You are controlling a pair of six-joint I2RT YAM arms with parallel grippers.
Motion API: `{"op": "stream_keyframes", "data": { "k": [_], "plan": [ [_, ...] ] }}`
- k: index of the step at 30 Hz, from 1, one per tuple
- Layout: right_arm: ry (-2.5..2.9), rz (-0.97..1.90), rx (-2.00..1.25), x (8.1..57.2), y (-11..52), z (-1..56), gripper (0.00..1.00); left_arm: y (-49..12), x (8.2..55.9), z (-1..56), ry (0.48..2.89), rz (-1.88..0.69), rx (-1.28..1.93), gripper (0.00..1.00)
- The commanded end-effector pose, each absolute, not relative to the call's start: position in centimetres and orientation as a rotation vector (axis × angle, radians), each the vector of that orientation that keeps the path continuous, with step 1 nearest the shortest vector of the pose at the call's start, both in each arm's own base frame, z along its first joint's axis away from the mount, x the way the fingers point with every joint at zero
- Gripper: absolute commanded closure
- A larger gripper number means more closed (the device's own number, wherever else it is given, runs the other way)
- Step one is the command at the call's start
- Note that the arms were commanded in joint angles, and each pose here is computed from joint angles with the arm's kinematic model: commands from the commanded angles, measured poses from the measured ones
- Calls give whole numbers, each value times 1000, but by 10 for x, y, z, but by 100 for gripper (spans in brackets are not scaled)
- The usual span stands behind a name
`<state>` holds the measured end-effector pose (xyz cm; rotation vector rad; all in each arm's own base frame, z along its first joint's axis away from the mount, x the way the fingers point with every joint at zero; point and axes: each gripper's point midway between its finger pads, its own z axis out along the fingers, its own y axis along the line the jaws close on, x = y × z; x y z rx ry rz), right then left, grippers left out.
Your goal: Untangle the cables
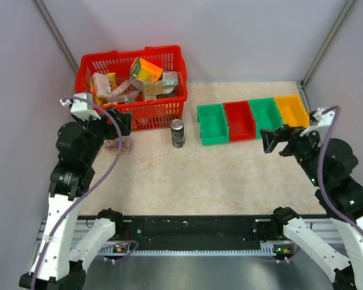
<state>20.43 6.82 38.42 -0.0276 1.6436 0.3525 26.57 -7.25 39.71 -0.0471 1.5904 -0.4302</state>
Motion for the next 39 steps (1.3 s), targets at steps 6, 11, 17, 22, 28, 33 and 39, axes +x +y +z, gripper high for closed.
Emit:
{"op": "stream_keyframes", "data": {
  "k": [6, 11, 17, 22, 28, 33, 39],
  "plan": [
    [1863, 606, -179, 209, 127, 312, 1, -9, 291, 221, 1924, -239, -901, 2],
    [1959, 774, -206, 195, 150, 282, 1, 21, 282, 179, 1696, -382, -1224, 2],
    [1999, 834, -214, 179, 153, 260, 1, 43, 284, 161, 1605, -349, -1385, 2],
    [1988, 831, -212, 170, 149, 256, 1, 44, 317, 146, 1580, -560, -1500, 2],
    [1975, 859, -198, 162, 148, 258, 1, 39, 361, 115, 1640, -741, -1533, 5],
    [1977, 889, -178, 156, 148, 255, 1, 25, 376, 87, 1739, -899, -1544, 21],
    [1968, 900, -170, 151, 147, 256, 1, 8, 376, 69, 1748, -1028, -1571, 58]
  ]
}}
